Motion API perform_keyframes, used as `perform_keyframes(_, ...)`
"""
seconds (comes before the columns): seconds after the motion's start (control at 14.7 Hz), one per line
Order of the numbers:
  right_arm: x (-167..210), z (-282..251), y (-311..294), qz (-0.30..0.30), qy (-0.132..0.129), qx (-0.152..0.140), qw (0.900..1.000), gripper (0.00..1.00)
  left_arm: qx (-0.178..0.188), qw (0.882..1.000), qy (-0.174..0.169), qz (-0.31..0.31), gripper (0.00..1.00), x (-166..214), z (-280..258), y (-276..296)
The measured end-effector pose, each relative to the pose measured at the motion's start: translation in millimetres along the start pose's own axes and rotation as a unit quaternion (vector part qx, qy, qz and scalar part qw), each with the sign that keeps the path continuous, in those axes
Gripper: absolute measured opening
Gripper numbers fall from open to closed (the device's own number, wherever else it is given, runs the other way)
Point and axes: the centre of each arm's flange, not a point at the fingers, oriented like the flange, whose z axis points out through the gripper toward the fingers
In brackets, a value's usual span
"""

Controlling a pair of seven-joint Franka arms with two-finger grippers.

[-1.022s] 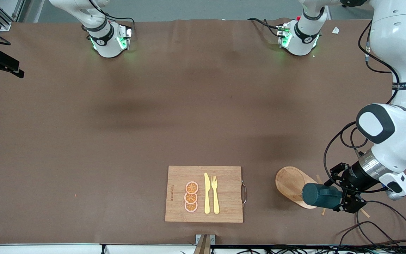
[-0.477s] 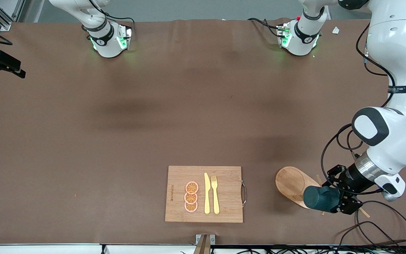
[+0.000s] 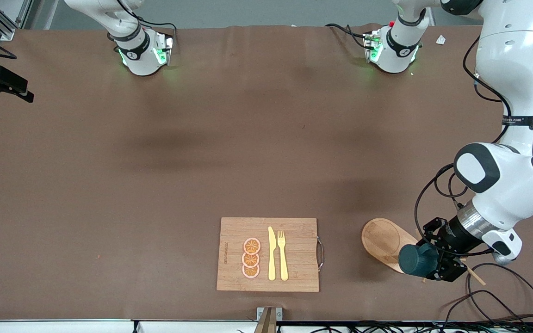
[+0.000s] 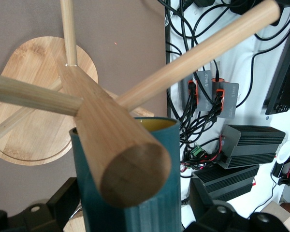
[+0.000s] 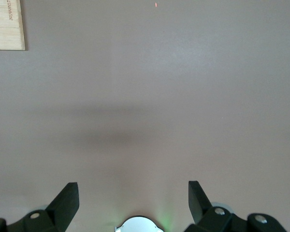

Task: Transfer cup from left to right arm and place
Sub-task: 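Close the left gripper on the teal mug's rim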

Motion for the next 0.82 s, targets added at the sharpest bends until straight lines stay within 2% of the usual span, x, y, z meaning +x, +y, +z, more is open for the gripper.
perform_keyframes(0.54, 0.0, 0.1, -0.1, 0.000, 0.000, 0.000, 1.000, 1.00, -0.013, 1.000, 0.005, -0.001, 0.97, 2.8, 3.4, 0.5)
perform_keyframes(0.68, -0.1, 0.1, -0.2, 0.000, 0.000, 0.000, 1.000, 1.00, -0.014, 1.000, 0.005, -0.002, 0.87, 3.0, 4.0, 0.5)
perform_keyframes(0.82, -0.1, 0.1, -0.2, 0.000, 0.000, 0.000, 1.000, 1.00, -0.015, 1.000, 0.005, -0.001, 0.85, 2.7, 4.3, 0.4)
